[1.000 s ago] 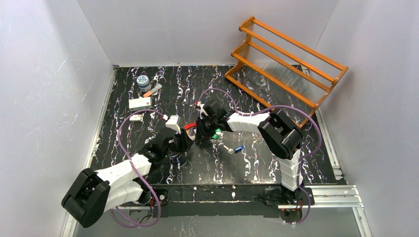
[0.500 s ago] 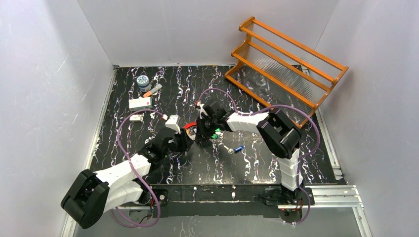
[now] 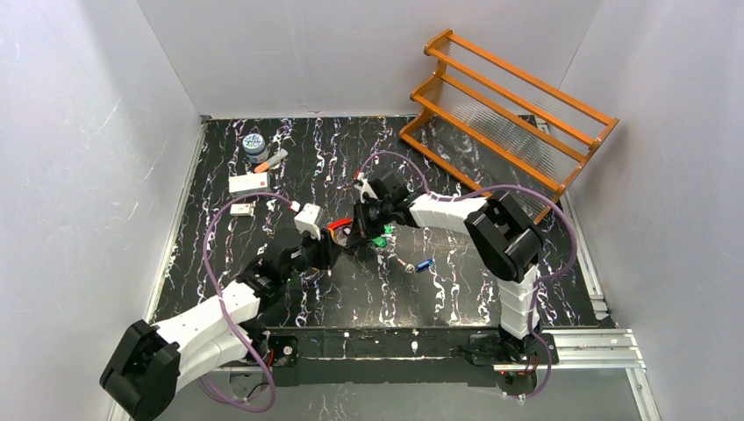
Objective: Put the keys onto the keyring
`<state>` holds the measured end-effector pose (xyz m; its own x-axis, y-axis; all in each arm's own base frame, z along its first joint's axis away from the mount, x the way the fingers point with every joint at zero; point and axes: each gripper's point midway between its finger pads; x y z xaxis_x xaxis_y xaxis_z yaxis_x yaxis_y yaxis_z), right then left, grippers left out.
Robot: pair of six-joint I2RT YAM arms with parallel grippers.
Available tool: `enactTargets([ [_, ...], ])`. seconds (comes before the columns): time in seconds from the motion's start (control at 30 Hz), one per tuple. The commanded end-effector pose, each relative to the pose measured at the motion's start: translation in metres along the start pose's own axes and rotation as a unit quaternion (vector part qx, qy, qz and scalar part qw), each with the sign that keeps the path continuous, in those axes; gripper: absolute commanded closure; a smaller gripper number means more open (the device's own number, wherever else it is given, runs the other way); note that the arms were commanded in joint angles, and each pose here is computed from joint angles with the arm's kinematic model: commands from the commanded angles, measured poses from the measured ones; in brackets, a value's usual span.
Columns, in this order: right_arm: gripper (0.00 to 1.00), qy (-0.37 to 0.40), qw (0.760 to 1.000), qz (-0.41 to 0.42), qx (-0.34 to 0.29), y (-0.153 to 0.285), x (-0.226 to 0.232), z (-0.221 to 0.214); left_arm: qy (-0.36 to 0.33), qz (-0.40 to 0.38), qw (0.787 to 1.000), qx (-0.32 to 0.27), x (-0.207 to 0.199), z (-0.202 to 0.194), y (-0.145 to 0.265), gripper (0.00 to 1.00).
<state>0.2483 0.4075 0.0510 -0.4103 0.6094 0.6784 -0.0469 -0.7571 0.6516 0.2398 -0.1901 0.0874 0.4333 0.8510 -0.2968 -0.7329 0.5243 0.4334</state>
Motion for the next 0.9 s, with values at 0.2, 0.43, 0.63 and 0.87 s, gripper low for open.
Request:
enactTargets([
  [0.2,0.99,-0.077,0.992,0.1,-0.008,0.064,0.05,0.029,-0.233,-0.11,0.957,-0.133,-0.03,0.039,0.025,0.62],
  [0.43,0.99,-0.162,0.973,0.164,0.032,0.084,0.062,0.02,-0.351,-0.158,0.897,-0.216,-0.049,0.05,0.039,0.61],
  [0.63,0.99,-0.195,0.963,0.184,0.025,0.096,0.074,0.022,-0.444,-0.181,0.847,-0.231,-0.063,0.04,0.036,0.66],
  [0.87,0.99,-0.211,0.959,0.187,0.031,0.097,0.074,0.019,-0.519,-0.154,0.812,-0.22,-0.069,0.038,0.022,0.67],
])
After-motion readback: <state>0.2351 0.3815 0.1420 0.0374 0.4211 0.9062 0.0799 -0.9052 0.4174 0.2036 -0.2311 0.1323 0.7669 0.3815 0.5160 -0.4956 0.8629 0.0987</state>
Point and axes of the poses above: each gripper's point midway between its finger pads, its own y axis back along the fingers, its own x axis along the line the jaws close on, z = x × y, and after that the axes turned 1 degree about -y, right-handed
